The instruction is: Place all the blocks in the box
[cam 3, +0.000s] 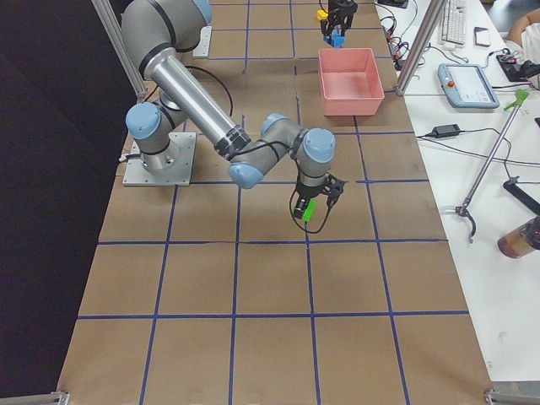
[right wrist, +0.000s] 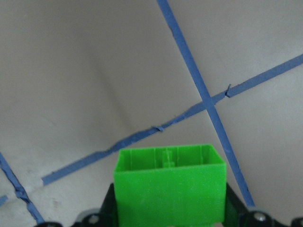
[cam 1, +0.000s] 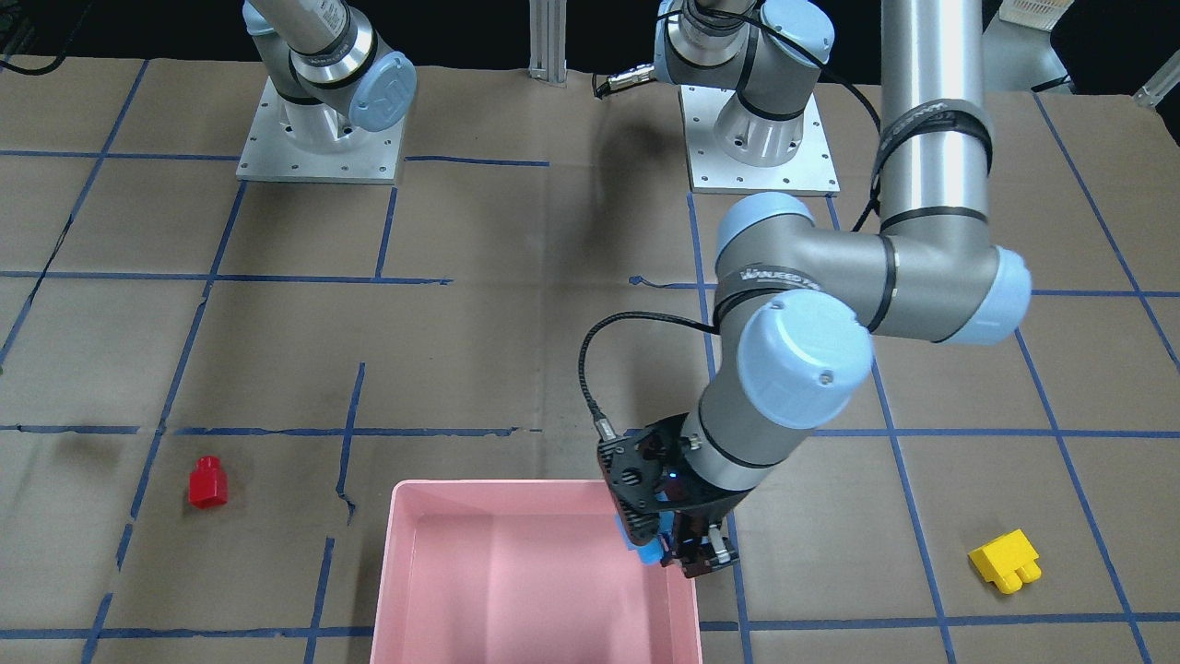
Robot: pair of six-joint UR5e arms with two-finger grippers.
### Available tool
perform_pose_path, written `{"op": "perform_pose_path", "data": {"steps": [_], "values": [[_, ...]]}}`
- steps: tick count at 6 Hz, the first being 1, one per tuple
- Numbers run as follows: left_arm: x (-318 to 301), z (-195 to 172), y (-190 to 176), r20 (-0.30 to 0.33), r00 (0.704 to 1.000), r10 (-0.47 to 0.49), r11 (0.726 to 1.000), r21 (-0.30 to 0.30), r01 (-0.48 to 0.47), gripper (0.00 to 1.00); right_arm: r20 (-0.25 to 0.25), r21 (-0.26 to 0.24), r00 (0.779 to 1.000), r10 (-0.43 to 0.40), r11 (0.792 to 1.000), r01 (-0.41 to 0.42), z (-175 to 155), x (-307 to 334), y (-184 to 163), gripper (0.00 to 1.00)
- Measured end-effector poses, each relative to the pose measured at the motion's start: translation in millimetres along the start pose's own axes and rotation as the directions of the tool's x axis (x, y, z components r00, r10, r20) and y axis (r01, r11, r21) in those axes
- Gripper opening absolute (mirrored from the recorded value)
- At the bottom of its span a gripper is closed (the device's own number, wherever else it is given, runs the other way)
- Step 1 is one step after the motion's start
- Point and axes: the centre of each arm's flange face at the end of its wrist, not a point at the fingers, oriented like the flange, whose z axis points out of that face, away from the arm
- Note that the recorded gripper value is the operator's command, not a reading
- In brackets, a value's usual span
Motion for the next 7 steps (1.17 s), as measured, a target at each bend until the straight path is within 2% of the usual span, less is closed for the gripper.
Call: {"op": "perform_pose_path", "data": {"steps": [1,2,4,5,6,7], "values": [[9.5,18.1,-16.3,0.006,1.000,0.028,1.000,0.006,-0.028,0.99,0.002,-0.013,0.998,-0.061,0.998,0.061,-42.6,-32.6,-11.1,0.49],[12.9,23.4,-21.5,0.009,0.999,0.039,0.999,0.007,-0.039,0.99,0.004,-0.028,0.990,-0.140,0.990,0.140,-78.2,-79.3,-13.7,0.49],[10.5,10.3,-15.9,0.034,0.999,0.031,1.000,0.002,-0.031,0.99,-0.002,-0.007,0.949,-0.315,0.949,0.315,-126.3,-195.3,11.1,0.49],[-13.6,-6.4,19.2,0.059,0.998,-0.027,1.000,-0.009,0.028,0.99,-0.006,0.012,0.936,-0.352,0.936,0.352,-139.1,-240.0,29.2,0.49],[-47.8,-31.0,86.7,0.061,0.989,-0.137,0.990,-0.033,0.139,0.99,0.006,0.025,0.939,-0.345,0.938,0.345,-143.5,-276.9,43.7,0.49],[-77.5,-52.3,166.7,0.048,0.964,-0.260,0.963,-0.059,0.263,0.99,0.024,0.030,0.945,-0.325,0.945,0.325,-142.2,-308.6,55.2,0.49]]}}
